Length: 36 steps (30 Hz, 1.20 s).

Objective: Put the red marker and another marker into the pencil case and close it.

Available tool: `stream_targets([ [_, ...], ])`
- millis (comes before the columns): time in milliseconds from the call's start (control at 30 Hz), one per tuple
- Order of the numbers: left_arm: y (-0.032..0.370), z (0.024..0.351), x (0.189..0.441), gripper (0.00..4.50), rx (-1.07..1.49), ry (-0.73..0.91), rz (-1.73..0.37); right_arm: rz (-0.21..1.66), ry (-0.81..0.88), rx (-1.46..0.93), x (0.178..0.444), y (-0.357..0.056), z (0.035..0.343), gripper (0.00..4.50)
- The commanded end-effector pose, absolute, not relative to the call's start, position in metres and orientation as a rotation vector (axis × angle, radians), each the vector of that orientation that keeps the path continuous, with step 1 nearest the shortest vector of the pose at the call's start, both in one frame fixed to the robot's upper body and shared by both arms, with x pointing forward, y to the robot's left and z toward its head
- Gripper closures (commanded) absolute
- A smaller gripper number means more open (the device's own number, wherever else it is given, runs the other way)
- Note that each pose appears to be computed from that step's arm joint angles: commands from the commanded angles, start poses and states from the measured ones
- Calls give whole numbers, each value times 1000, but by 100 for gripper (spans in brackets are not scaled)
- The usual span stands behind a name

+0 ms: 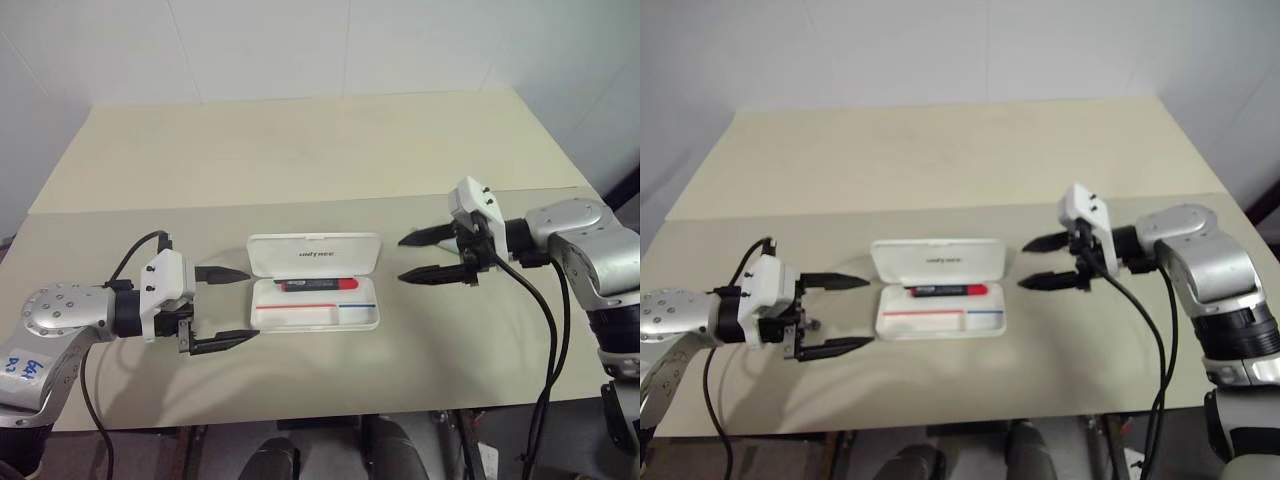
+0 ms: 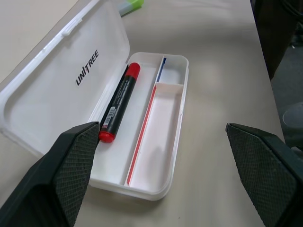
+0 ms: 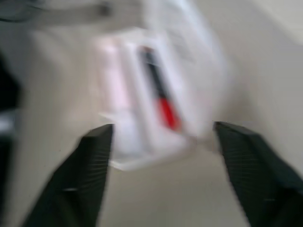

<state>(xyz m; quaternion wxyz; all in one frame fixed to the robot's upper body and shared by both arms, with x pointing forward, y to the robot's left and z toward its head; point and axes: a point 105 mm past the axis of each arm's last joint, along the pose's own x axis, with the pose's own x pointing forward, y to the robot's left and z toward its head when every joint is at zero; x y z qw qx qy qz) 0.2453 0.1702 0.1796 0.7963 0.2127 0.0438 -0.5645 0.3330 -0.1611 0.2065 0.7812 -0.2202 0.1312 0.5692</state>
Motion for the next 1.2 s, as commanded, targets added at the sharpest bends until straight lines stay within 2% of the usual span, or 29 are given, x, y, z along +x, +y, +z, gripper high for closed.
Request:
stream_targets([
  [33, 169, 186, 249, 0, 484, 53, -1205, 1157, 254, -529, 353, -172, 208, 5],
  [167, 170, 188, 253, 0, 495, 42, -1193, 1061, 265, -619, 379, -182, 197, 5],
  [367, 167, 191, 253, 0, 475, 21, -1165, 1013, 318, -678, 395, -191, 185, 5],
  [833, 126, 192, 237, 0, 378, -33, -1215, 937, 385, -681, 404, -222, 178, 5],
  [1200, 107, 199, 247, 0, 339, -79, -1190, 841, 407, -655, 409, -242, 176, 5],
])
